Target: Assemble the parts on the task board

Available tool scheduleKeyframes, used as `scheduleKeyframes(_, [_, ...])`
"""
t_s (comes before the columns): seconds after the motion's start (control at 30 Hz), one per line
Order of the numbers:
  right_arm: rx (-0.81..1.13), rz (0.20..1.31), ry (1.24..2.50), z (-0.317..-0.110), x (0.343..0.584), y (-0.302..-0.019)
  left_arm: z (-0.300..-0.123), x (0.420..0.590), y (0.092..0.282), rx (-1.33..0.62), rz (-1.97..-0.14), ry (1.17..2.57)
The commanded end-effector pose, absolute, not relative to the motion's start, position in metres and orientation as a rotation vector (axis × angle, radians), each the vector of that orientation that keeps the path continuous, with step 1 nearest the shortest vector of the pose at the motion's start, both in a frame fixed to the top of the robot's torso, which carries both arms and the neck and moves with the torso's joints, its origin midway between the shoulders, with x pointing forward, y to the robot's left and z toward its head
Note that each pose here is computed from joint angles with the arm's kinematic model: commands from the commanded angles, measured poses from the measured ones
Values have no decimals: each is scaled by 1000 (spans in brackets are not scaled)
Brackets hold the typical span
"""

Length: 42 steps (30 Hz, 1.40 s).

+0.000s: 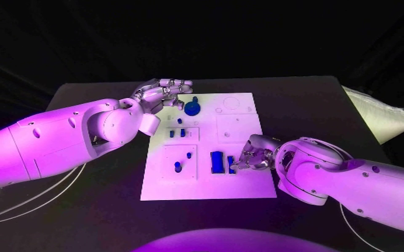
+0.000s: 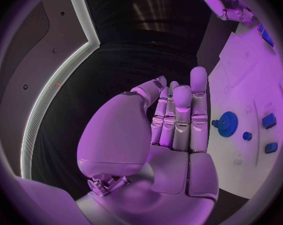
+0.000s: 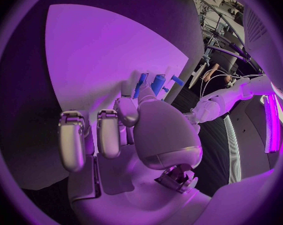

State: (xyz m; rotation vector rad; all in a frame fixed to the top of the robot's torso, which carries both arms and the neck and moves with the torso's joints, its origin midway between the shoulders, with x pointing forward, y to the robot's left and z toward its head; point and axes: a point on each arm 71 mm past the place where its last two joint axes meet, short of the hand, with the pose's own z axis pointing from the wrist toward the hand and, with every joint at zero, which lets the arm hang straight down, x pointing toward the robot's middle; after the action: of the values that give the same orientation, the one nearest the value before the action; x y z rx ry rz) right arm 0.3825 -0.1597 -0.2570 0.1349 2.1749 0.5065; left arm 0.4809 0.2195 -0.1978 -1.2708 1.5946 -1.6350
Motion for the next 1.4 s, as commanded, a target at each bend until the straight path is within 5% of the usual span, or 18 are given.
scheduleKeyframes(0.03, [94,472,2187,-262,381,-161,-197,480,217,-1265,-1662,1598])
scheduleKeyframes(0.57, [148,545,2102,-251,379,-161,-197,481,217,-1264,-1661,1595])
scheduleKeyframes(0.67, [213,614,2071,-244,381,-164,-198,481,217,-1265,-1661,1593])
scheduleKeyframes(1.07, [651,1184,1828,-201,436,-194,-208,482,223,-1304,-1620,1490])
scheduleKeyframes(1.4, [917,1382,1559,-193,493,-222,-210,490,236,-1341,-1551,1362])
